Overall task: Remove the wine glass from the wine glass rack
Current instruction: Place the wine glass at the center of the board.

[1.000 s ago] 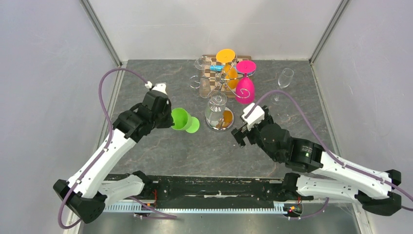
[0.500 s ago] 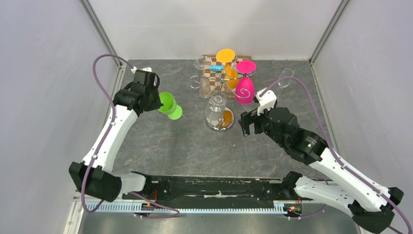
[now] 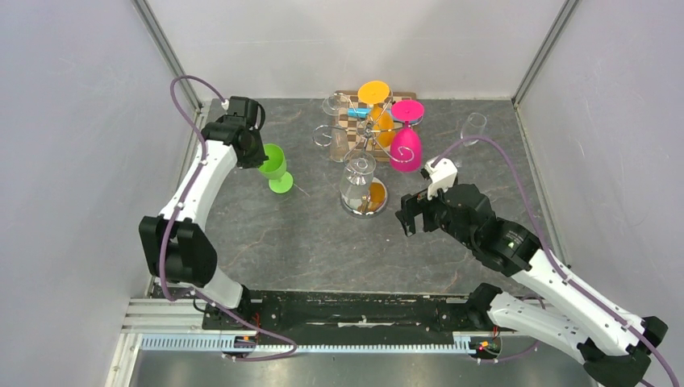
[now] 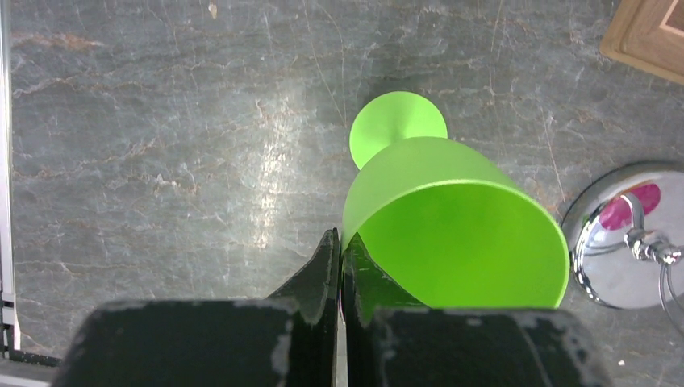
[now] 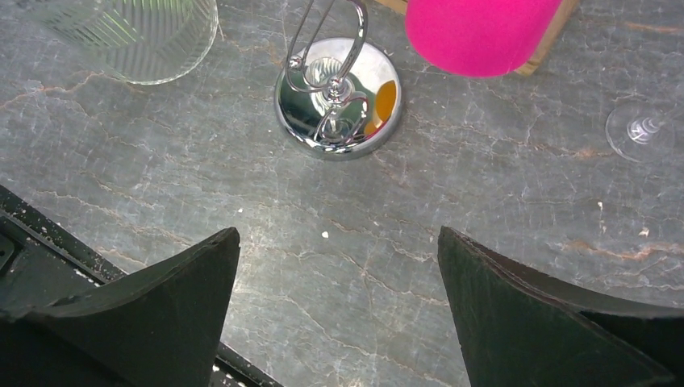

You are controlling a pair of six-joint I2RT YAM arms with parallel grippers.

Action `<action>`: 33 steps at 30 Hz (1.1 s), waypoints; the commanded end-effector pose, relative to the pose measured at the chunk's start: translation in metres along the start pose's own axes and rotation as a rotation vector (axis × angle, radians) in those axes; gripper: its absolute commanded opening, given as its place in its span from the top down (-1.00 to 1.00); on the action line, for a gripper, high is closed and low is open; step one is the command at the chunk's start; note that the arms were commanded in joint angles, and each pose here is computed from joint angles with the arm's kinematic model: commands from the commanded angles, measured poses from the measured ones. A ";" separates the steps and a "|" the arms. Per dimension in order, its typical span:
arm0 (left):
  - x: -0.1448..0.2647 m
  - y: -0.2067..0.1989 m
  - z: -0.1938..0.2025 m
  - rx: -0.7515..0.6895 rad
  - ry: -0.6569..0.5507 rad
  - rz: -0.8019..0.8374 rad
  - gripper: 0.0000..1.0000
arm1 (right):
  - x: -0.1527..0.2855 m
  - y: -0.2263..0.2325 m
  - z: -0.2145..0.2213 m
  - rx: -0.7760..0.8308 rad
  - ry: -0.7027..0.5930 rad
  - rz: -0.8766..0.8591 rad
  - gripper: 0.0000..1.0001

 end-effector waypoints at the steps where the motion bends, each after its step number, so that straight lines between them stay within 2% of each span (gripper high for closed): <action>1: -0.006 0.009 -0.031 -0.028 -0.049 -0.031 0.95 | 0.004 0.000 0.000 -0.037 -0.026 -0.011 -0.90; 6: -0.024 0.014 -0.040 0.002 -0.019 -0.034 0.96 | 0.004 0.001 0.010 -0.043 -0.003 -0.021 -0.96; 17: -0.055 0.021 -0.042 0.017 0.042 -0.069 0.92 | 0.009 -0.011 0.019 -0.076 -0.005 0.032 -0.96; 20: -0.056 0.021 -0.044 0.018 0.040 -0.066 0.75 | 0.007 -0.013 0.023 -0.049 0.023 0.042 -0.96; 30: -0.038 0.022 -0.054 0.012 -0.004 -0.053 -0.14 | 0.008 -0.004 0.025 -0.022 0.038 -0.021 -0.96; 33: -0.026 0.023 -0.058 0.013 -0.032 -0.044 -0.22 | 0.010 -0.006 0.018 -0.014 0.036 0.002 -0.96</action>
Point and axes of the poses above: each gripper's point midway between its finger pads, its own x axis back along the fingers, its own y axis along the line the jaws close on, z = x × y, the point moved 1 cm from there along x, back along the fingers, and after that the axes turned 8 degrees about -x, right-handed, at the moved point
